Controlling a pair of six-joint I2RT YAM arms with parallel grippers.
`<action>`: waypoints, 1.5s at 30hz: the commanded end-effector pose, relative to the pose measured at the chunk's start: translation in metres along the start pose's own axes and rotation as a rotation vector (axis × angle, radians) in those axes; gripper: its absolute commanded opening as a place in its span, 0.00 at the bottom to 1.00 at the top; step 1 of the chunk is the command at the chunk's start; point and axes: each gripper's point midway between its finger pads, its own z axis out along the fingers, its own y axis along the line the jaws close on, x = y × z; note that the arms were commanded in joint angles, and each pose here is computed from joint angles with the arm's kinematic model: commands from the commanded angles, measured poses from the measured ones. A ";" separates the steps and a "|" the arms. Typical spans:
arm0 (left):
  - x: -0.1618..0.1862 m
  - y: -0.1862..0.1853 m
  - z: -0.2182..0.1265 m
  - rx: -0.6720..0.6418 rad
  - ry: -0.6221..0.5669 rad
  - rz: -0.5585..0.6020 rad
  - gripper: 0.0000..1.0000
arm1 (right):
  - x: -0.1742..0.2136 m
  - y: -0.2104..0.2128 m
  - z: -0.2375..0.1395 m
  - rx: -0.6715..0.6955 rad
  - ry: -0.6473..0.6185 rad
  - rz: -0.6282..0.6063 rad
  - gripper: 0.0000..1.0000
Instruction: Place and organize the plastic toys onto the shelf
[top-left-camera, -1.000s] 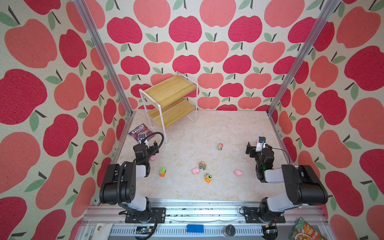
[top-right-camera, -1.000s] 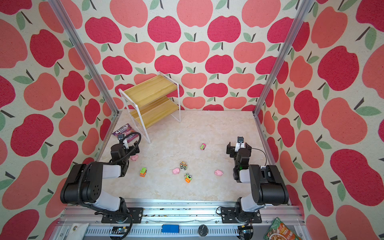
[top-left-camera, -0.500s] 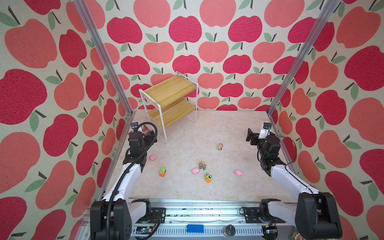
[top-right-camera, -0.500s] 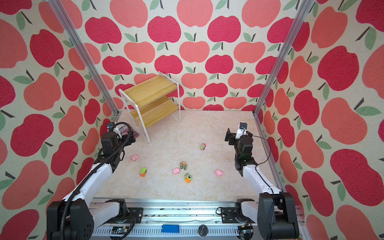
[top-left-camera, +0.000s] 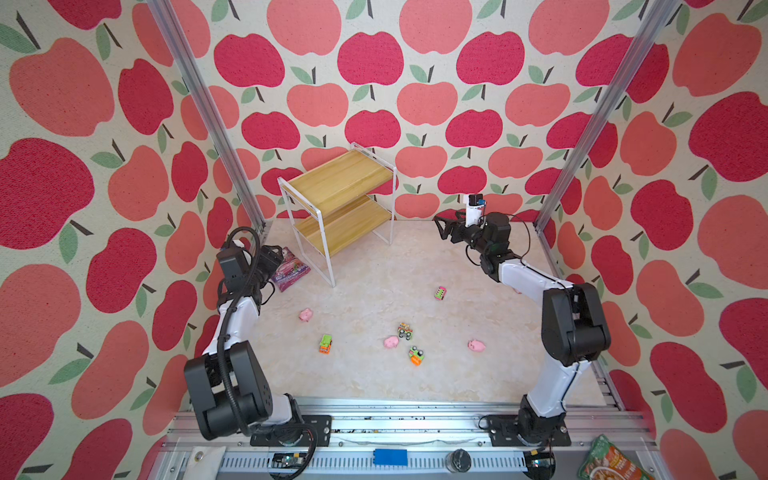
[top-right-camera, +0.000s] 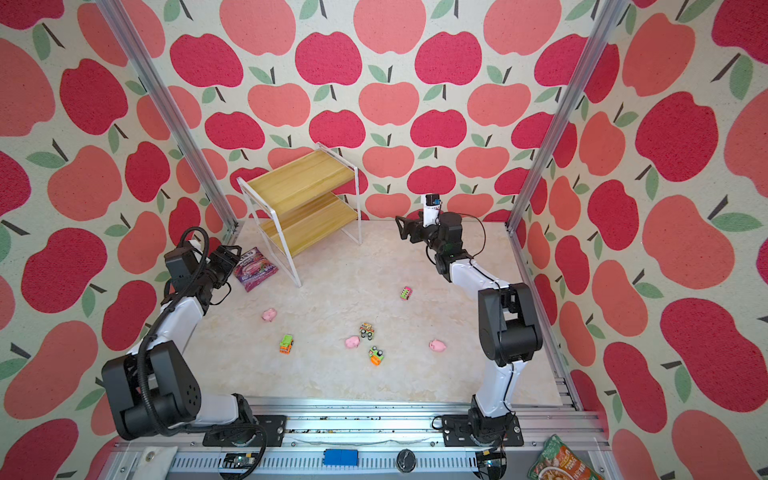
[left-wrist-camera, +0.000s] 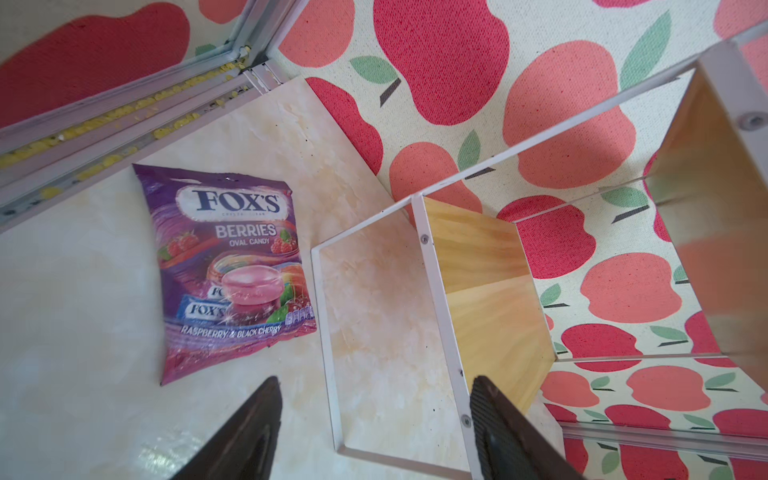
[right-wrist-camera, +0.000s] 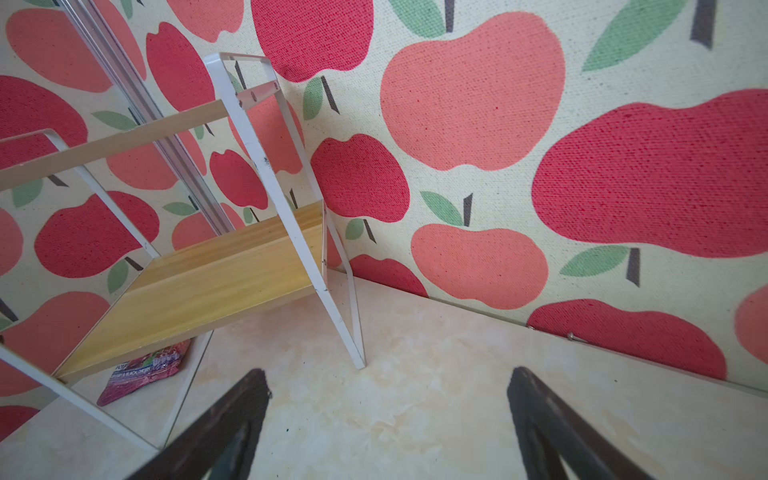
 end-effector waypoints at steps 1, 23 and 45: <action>-0.025 -0.037 0.018 0.214 0.013 0.013 0.67 | -0.007 0.019 0.025 -0.127 -0.051 -0.017 0.91; -0.045 -0.069 0.124 0.428 0.106 0.255 0.43 | 0.020 0.043 0.139 -0.223 -0.157 -0.176 0.76; -0.051 -0.098 0.159 0.507 0.115 0.330 0.29 | 0.018 0.082 0.166 -0.266 -0.198 -0.206 0.30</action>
